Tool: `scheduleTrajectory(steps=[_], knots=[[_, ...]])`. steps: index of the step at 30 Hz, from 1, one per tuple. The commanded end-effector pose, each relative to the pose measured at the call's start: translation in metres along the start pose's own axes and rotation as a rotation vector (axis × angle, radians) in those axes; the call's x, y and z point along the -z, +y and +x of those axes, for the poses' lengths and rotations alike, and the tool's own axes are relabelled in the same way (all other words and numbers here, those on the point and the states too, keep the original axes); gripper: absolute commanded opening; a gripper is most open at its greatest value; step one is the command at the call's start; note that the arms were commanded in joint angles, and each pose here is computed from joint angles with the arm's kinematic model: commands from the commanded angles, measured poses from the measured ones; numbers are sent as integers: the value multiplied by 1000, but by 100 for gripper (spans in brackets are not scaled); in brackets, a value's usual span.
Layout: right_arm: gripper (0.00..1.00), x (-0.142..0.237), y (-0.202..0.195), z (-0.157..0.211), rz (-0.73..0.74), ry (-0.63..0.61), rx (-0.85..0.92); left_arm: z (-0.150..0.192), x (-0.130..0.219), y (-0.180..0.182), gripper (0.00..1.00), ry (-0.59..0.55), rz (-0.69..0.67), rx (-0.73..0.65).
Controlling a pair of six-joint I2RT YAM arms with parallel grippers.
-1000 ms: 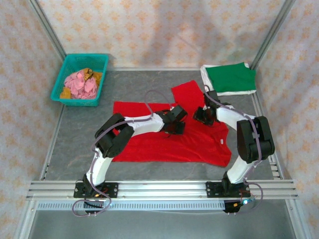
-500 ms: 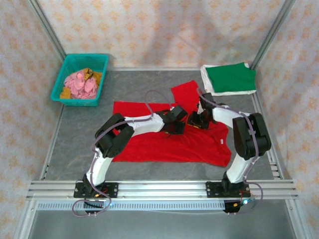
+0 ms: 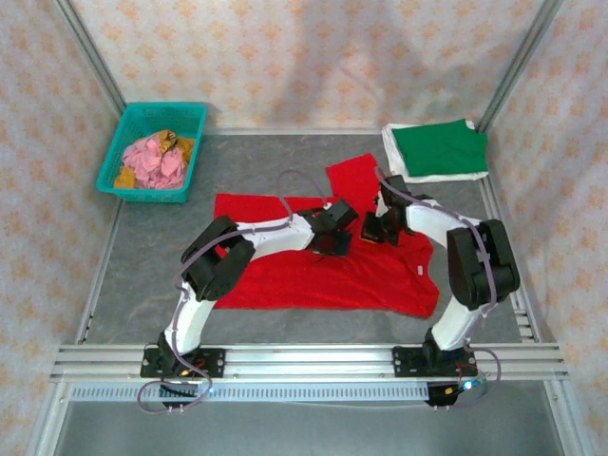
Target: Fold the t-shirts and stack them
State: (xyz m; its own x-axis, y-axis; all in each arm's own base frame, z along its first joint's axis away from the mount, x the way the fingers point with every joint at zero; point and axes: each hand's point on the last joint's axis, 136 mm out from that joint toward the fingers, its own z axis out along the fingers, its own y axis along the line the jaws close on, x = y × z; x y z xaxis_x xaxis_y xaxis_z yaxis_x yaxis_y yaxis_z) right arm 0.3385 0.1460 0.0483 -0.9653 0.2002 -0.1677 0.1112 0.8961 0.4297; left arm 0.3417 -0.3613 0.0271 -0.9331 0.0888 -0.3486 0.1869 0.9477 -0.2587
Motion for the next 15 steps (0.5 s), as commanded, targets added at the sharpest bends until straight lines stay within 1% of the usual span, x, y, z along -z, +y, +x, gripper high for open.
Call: scheduleTrajectory(steps=[1,9,15], knots=[[0,29,4,-16,22,-95,4,-12,24,-3,0,-34,-32,-34],[0,34,-9,-20,60,-129,-13,-22,26,-10,0,-44,-32,-50],[0,40,-12,-33,90,-178,-12,-28,28,-9,0,-58,-49,-53]])
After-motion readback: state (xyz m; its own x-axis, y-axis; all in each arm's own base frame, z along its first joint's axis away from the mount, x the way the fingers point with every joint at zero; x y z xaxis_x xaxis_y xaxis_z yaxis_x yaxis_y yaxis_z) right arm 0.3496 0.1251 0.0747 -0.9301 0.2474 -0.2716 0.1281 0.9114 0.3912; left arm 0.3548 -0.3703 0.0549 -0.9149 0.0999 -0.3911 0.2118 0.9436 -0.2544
